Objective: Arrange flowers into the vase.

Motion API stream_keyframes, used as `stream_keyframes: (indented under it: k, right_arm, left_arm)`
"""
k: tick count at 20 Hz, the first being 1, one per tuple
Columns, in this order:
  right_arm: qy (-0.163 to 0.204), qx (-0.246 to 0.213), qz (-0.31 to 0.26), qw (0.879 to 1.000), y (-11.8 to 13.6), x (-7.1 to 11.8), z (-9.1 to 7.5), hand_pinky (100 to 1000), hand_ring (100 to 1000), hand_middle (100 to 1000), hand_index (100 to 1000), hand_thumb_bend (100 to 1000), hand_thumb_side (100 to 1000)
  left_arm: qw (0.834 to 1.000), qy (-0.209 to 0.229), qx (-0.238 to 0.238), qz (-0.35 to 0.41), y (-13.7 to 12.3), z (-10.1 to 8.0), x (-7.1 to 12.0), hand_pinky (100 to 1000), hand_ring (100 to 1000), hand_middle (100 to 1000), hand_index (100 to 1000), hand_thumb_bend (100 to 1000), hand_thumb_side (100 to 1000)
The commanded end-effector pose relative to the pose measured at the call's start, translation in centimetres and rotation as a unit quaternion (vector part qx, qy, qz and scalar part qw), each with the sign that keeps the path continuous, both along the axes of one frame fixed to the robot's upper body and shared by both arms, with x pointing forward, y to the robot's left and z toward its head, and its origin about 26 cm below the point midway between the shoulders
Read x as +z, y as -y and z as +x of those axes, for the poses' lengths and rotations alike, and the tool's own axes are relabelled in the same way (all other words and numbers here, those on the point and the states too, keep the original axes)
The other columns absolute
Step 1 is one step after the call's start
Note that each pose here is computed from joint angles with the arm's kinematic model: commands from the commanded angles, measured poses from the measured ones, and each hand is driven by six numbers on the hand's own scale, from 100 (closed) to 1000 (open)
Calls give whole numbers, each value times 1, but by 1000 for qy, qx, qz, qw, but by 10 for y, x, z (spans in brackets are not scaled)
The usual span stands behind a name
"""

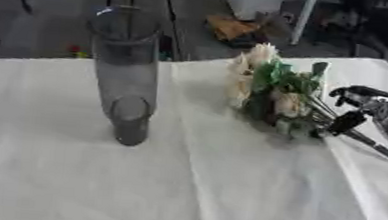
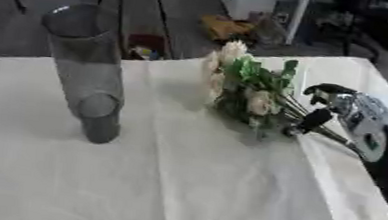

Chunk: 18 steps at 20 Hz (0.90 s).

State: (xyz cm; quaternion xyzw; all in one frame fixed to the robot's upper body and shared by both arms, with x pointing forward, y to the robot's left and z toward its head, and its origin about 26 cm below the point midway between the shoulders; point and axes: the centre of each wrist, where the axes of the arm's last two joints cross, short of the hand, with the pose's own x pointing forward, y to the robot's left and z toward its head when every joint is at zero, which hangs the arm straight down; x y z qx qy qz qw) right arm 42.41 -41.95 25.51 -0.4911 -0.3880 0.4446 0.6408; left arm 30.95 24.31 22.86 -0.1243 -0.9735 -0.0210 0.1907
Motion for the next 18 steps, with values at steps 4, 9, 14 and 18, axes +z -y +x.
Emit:
stream_keyframes:
  k: [4,9,14,18]
  right_arm:
    - [51,-18,-12,998,9,18,-3,794,943,741,1000,483,417]
    - [85,-29,-17,996,10,14,-2,732,881,679,1000,429,373]
    - [69,-23,-17,997,11,10,-2,745,886,672,1000,421,299]
    - [69,-19,-11,997,12,12,-2,703,830,608,1000,364,327]
  left_arm:
    - [1000,13,-3,8,2,-2,6,839,806,863,925,100,848]
    - [1000,14,-3,9,3,-2,5,840,806,863,925,100,849]
    - [1000,15,-3,9,3,-2,5,840,806,863,924,100,848]
    - [1000,15,-2,9,3,-2,5,841,806,863,924,100,849]
